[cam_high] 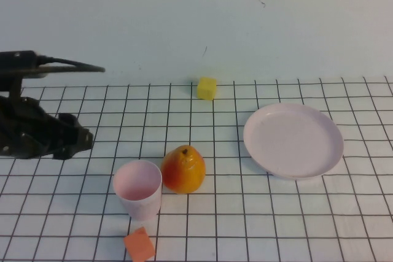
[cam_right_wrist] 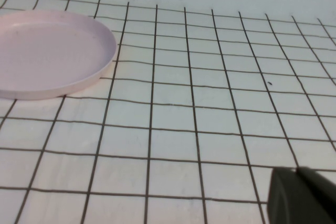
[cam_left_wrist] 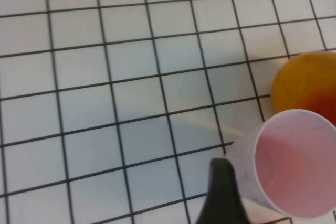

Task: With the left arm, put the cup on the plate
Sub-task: Pick up the cup from the table

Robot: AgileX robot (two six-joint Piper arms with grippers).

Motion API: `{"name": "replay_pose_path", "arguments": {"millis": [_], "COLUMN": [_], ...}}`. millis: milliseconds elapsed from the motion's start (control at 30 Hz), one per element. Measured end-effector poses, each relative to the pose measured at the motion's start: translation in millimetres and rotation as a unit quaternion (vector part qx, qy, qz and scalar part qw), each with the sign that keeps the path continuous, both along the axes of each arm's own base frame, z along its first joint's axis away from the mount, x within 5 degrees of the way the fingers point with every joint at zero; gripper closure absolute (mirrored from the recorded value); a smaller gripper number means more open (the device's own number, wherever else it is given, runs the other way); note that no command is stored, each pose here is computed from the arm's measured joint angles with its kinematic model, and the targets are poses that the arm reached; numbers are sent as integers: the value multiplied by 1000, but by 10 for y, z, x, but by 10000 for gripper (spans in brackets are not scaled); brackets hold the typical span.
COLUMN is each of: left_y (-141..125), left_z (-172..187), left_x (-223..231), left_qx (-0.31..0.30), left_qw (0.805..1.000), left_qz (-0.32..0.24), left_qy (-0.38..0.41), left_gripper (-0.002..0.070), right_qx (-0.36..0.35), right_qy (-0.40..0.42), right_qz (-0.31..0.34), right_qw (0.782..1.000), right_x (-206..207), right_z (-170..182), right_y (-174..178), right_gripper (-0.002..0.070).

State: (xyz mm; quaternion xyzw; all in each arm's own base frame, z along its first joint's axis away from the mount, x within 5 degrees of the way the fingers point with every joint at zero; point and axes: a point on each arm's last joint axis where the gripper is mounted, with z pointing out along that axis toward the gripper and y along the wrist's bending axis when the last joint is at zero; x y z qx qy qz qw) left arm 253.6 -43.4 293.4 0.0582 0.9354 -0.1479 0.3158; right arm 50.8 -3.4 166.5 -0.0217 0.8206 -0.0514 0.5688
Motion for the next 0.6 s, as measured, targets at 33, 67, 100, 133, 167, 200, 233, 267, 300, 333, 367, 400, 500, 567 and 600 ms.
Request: {"name": "replay_pose_path", "arguments": {"millis": [33,67,100,133,167,200,233,267,300,333,367,400,500,567,600], "left_y": [-27,-48,-69,-96,-121,-160,-205,-244,-300,-358,-421,-478,-600,-622,-629], "left_z": [-21,-60,-91,-126,-161,-207,-253,-302,-356,-413,-474,-531,-702,-800,-849], "left_x": [61,113,168,217,251,288,322,339,359,381,396,415,465,510,534], "left_qx": [-5,-11,-19,-23,-24,-22,-19,-14,-7,1,9,19,40,45,45], "left_qw": [1000,1000,999,999,998,998,997,997,996,994,993,992,989,989,990], "left_qz": [-12,-19,-24,-30,-35,-43,-51,-59,-70,-81,-91,-102,-115,-105,-99], "left_qy": [9,22,30,36,41,48,52,58,63,68,73,75,85,91,95], "left_gripper": [242,221,205,199,197,199,203,206,209,209,211,212,216,216,218], "right_qx": [0,0,0,0,0,0,0,0,0,0,0,0,0,0,0], "right_qy": [0,0,0,0,0,0,0,0,0,0,0,0,0,0,0], "right_qz": [0,0,0,0,0,0,0,0,0,0,0,0,0,0,0], "right_qw": [1000,1000,1000,1000,1000,1000,1000,1000,1000,1000,1000,1000,1000,1000,1000], "right_x": [0,0,0,0,0,0,0,0,0,0,0,0,0,0,0], "right_z": [0,0,0,0,0,0,0,0,0,0,0,0,0,0,0], "right_y": [0,0,0,0,0,0,0,0,0,0,0,0,0,0,0], "right_gripper": [678,678,678,678,678,678,678,678,678,678,678,678,678,678,678]}}
